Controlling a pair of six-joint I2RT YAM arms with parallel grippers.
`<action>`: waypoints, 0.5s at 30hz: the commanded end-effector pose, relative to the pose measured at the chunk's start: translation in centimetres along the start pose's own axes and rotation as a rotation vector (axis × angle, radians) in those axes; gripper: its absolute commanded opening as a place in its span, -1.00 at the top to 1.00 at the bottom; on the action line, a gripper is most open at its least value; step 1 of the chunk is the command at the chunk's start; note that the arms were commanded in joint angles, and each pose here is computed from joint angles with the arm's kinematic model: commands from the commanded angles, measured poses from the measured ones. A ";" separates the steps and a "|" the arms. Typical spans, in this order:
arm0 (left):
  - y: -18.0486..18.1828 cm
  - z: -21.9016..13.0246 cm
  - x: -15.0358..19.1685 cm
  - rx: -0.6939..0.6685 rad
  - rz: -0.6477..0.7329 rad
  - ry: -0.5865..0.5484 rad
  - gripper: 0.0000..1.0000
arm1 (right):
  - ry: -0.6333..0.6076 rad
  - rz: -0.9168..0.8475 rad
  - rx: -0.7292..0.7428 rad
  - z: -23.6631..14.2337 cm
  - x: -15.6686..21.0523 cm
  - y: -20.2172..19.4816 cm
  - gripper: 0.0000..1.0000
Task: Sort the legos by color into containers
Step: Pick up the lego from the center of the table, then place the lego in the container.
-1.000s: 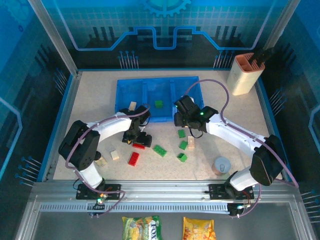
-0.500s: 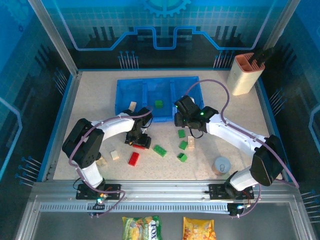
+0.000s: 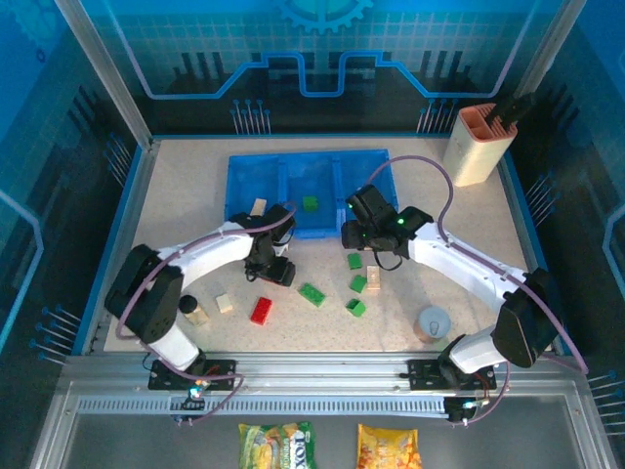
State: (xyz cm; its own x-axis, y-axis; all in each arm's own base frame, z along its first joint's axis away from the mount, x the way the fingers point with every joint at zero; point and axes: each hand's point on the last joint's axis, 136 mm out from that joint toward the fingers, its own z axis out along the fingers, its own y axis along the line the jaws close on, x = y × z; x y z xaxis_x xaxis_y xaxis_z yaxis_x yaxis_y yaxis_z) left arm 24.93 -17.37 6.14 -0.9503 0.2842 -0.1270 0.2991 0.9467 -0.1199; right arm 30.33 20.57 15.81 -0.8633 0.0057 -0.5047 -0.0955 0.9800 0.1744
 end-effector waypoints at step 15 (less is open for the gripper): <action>-8.9 -12.1 -1.4 0.324 0.598 -0.483 0.00 | 0.279 0.094 -0.382 -4.5 2.6 5.1 -0.03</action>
State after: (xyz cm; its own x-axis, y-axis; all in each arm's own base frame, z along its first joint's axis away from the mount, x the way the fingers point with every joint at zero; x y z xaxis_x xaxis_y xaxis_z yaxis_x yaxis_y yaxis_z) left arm 23.76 -22.73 17.13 -0.6469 0.5250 -0.5531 0.7076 0.6836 -0.1789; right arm 26.84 23.52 17.06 -0.9524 -0.0197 -0.3044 -0.1534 0.8935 0.4221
